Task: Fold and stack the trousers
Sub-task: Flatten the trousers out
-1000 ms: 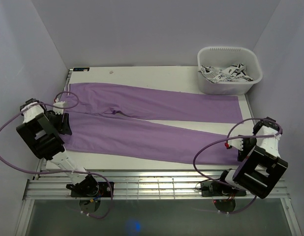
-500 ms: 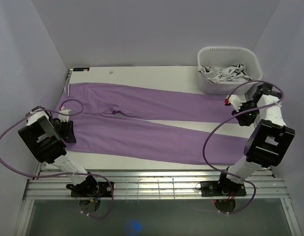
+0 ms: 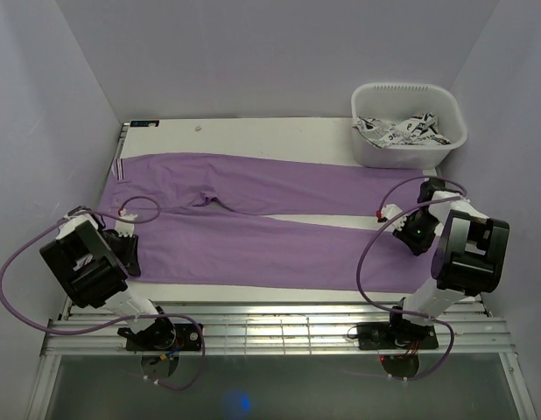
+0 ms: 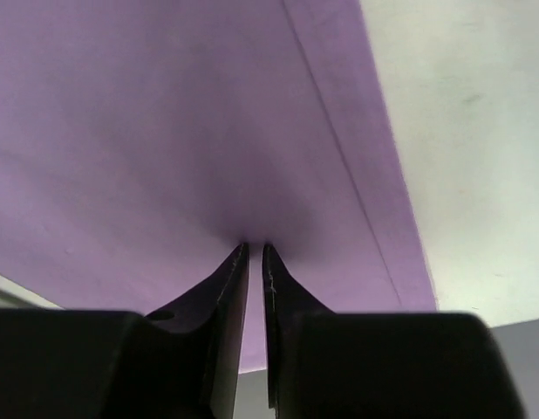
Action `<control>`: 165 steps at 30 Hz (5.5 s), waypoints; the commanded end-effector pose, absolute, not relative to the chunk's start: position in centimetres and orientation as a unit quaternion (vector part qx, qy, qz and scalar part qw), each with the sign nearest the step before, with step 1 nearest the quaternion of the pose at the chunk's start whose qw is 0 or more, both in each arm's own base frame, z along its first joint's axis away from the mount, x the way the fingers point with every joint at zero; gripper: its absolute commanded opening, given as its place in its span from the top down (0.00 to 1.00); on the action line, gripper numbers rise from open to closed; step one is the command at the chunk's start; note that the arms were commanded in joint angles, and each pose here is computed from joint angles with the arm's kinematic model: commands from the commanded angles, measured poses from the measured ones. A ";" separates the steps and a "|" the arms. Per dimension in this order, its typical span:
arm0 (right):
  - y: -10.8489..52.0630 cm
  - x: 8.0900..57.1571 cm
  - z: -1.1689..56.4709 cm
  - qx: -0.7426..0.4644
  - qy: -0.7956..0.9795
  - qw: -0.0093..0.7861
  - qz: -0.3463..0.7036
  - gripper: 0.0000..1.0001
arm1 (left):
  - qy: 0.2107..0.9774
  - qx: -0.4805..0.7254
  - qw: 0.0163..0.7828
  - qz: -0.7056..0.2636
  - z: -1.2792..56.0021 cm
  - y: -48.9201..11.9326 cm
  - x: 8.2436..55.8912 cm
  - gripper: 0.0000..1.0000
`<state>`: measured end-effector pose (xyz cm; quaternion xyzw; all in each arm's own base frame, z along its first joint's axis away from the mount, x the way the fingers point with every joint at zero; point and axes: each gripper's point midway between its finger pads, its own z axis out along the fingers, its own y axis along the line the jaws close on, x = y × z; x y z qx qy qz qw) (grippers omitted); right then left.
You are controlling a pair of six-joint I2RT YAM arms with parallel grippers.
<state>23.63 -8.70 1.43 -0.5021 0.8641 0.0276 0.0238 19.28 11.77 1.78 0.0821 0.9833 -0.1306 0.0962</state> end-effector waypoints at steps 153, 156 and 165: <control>-17.0 44.5 -0.8 -0.305 0.887 0.341 0.060 0.13 | 0.856 0.405 0.299 -0.117 1.8 15.2 44.9 0.48; -14.8 40.7 -3.4 -0.317 0.899 0.262 0.150 0.21 | 0.855 0.399 0.308 -0.122 2.4 15.4 44.9 0.46; -13.1 33.0 -4.3 -0.346 0.900 0.150 0.220 0.77 | 0.856 0.367 0.337 -0.137 4.6 17.1 44.6 0.43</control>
